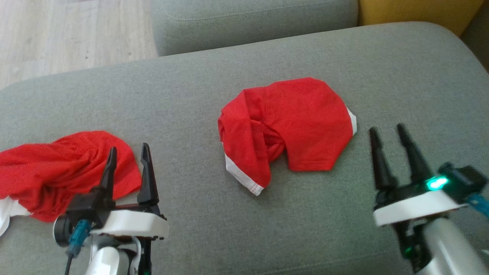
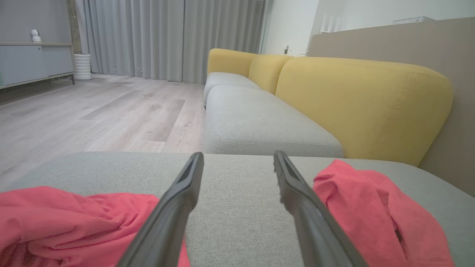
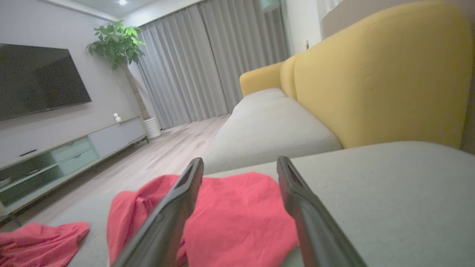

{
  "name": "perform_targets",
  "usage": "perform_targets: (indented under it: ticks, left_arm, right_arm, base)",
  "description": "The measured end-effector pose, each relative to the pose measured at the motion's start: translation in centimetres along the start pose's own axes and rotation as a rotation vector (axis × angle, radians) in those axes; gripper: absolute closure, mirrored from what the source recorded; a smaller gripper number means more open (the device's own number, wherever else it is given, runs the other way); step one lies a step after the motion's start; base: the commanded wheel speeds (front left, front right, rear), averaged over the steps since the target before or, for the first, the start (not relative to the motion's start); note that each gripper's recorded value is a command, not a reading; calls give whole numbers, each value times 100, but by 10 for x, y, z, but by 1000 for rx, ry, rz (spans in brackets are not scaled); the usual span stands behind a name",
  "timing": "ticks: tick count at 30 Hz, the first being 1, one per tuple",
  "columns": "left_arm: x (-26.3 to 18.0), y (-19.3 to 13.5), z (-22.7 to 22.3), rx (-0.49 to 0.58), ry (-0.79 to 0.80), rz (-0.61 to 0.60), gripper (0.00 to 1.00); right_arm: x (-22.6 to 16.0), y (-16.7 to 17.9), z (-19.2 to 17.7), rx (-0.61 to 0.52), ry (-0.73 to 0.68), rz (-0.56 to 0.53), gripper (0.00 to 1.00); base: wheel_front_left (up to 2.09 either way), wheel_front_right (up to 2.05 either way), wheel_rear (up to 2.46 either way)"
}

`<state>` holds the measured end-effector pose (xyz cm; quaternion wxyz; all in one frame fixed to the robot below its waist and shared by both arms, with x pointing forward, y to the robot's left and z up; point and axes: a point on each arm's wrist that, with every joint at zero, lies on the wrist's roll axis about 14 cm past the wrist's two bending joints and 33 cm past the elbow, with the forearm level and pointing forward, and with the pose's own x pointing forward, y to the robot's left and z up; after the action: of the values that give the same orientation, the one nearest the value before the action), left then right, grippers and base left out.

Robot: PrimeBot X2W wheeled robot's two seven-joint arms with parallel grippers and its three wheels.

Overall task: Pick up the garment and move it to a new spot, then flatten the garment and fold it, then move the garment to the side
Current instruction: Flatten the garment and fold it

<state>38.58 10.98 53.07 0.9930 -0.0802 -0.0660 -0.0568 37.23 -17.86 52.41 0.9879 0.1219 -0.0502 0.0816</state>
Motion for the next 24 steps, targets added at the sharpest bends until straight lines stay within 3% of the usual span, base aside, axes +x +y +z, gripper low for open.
perform_targets:
  ticks: [4, 10, 13, 22, 23, 24]
  left_arm:
    - [-3, 8, 1, 3, 0, 22, 0]
    - [-15, 27, 3, 10, -1, 79, 0]
    - [-21, 37, 4, 13, -1, 113, 0]
    - [-35, 61, 3, 24, 7, 192, 0]
    - [-37, 63, 2, 26, 10, 200, 0]
    - [-38, 65, 2, 27, 13, 206, 0]
  right_arm:
    - [-4, 36, -39, 81, 149, 95, 0]
    - [-13, 99, -112, 229, 598, 273, 0]
    - [-17, 114, -129, 254, 716, 318, 0]
    - [-24, 133, -155, 275, 846, 373, 0]
    - [-24, 135, -158, 275, 852, 379, 5]
    - [-25, 137, -160, 269, 859, 389, 56]
  base:
    - [0, 0, 0]
    - [0, 0, 0]
    - [0, 0, 0]
    - [0, 0, 0]
    - [0, 0, 0]
    - [0, 0, 0]
